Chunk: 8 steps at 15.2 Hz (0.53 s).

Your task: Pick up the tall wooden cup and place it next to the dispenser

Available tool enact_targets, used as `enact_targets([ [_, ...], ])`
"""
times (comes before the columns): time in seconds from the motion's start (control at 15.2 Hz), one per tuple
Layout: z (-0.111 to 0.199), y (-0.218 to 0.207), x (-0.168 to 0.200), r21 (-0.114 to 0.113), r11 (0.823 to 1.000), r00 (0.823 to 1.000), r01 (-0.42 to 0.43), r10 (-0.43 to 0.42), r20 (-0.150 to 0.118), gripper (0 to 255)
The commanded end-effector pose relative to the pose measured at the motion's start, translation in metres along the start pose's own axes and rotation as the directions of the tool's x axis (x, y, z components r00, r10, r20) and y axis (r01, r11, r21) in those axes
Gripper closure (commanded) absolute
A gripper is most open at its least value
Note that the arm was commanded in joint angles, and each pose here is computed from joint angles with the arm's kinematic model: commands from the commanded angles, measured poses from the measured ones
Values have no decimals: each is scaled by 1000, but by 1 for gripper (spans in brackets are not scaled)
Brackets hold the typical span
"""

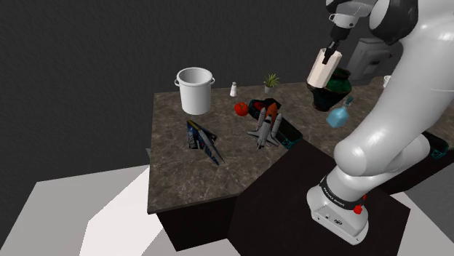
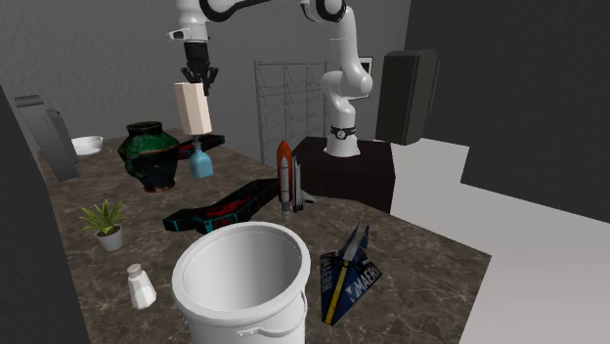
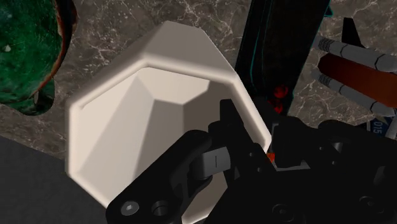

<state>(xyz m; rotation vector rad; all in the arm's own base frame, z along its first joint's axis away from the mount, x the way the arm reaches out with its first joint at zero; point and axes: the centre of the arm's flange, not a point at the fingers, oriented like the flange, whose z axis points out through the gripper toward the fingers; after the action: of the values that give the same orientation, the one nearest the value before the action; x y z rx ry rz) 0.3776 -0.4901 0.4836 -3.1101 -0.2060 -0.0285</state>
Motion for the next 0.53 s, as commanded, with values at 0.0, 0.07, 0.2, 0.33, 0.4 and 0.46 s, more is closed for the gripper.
enact_targets([
  [0.0, -3, 21, -14, -1, 1000, 1000, 2, -2, -1, 255],
  [0.07, -4, 31, -22, -1, 1000, 1000, 2, -2, -1, 255],
  [0.2, 1, 46, -34, -1, 1000, 1000, 2, -2, -1, 255],
  [0.33, 12, 46, -34, -1, 1000, 1000, 2, -2, -1, 255],
  [0.4, 17, 46, -34, -1, 1000, 1000, 2, -2, -1, 255],
  [0.46, 22, 46, -34, -1, 1000, 1000, 2, -2, -1, 255],
])
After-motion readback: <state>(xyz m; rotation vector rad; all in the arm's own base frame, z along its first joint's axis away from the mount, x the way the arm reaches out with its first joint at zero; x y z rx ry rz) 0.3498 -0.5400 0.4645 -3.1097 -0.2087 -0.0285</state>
